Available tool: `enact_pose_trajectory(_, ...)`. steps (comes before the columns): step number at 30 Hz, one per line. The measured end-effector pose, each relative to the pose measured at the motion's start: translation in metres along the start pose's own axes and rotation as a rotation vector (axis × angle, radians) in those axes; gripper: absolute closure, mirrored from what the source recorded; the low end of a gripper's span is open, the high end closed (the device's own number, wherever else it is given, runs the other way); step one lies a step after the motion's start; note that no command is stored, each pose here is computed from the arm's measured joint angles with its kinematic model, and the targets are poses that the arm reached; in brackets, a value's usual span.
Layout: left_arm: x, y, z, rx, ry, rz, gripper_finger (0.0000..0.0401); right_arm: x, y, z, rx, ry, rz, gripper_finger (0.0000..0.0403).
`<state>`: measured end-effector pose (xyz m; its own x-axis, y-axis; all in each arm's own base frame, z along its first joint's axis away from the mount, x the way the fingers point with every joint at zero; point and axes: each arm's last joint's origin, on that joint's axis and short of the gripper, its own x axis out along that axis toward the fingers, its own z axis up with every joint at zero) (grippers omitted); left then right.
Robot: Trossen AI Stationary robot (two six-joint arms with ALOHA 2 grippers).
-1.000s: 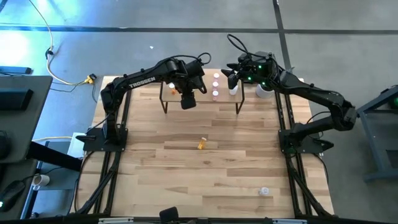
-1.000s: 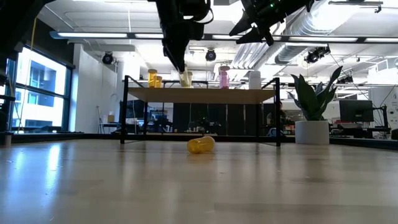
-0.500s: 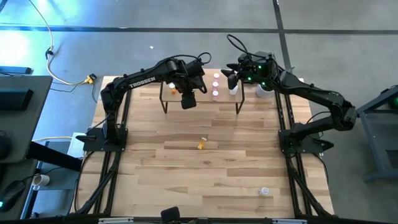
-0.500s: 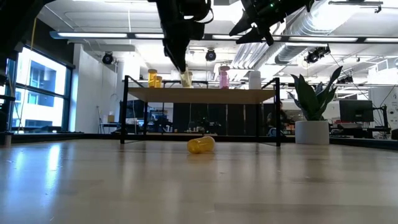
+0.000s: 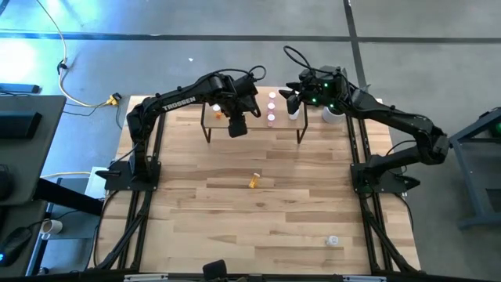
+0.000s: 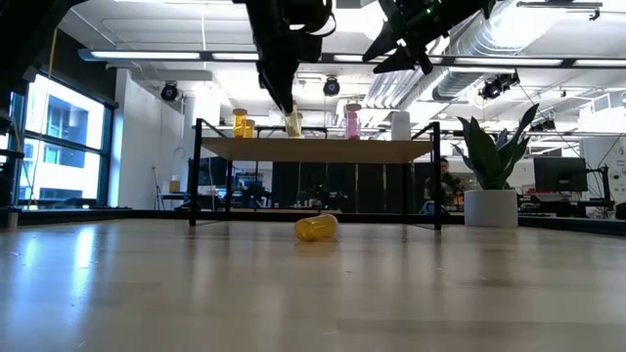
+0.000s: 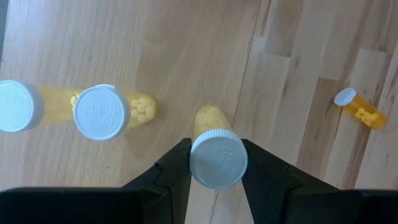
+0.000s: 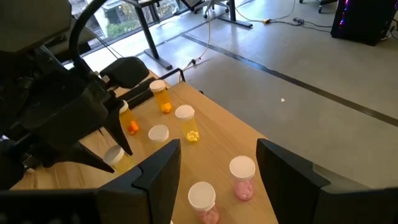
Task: Pick and place medicine bottles onto shelf by color
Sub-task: Put the yellow pill bottle on the shelf aligned with other yellow pill bottles
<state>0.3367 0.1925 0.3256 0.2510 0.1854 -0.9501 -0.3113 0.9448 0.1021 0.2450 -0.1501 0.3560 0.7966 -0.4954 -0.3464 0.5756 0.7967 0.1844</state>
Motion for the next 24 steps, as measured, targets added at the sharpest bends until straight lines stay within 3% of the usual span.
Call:
enact_pose_trajectory(13,0.0,0.0,0.0,0.01,0.0,0.0,0.0285,0.0,0.0,-0.0002,0.0,0.002,0.0,0.0203)
enact_pose_trajectory(24,-0.0002,0.0004,0.0001,0.011,0.001,0.012,0.0245,0.0,0.0,-0.0002,0.009,0.002,0.0,0.0203)
